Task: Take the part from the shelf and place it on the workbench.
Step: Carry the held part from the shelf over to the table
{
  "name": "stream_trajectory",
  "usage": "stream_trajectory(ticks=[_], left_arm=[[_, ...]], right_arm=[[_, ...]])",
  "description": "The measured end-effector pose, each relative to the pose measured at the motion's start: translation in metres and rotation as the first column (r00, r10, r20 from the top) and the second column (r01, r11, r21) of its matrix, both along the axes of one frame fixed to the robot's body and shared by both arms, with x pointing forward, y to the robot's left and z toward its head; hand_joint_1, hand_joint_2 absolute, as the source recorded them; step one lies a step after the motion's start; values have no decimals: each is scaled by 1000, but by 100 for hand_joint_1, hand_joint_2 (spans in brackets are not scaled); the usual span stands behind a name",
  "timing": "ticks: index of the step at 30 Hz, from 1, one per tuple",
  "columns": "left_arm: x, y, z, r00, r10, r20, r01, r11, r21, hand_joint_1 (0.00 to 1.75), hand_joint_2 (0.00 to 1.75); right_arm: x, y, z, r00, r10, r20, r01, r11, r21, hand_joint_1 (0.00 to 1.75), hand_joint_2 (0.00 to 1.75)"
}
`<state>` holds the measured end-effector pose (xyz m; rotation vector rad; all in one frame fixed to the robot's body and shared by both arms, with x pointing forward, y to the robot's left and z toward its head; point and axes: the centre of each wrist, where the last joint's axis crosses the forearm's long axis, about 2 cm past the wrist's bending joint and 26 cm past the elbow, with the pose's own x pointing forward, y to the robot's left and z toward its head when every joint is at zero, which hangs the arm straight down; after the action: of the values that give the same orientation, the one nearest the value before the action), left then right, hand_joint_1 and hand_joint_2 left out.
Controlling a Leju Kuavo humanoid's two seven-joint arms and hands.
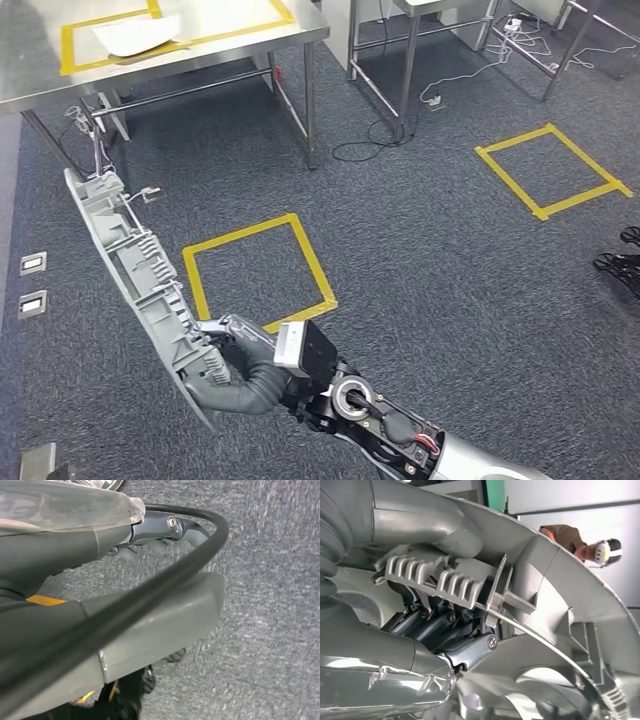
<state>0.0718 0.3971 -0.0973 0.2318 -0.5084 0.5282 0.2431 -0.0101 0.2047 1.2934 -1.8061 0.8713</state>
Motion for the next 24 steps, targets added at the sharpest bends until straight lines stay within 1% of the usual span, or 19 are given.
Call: stream_trajectory(ticks=[16,20,24], left_arm=[[0,0,0,1000,-6,-1,6,1000,-2,0,0],[-4,1,0,1000,2,-10,-2,1000,-1,0,0],[0,1,0,1000,6,-4,-6,1000,5,0,0]], right_arm=[[1,-3,-2,1000,-8,-7,8,1000,-6,155,175],[1,-3,-1,1000,5,-2,-5,1000,0,155,175],[1,-2,-2,1000,12,1,-12,1000,2,155,175]])
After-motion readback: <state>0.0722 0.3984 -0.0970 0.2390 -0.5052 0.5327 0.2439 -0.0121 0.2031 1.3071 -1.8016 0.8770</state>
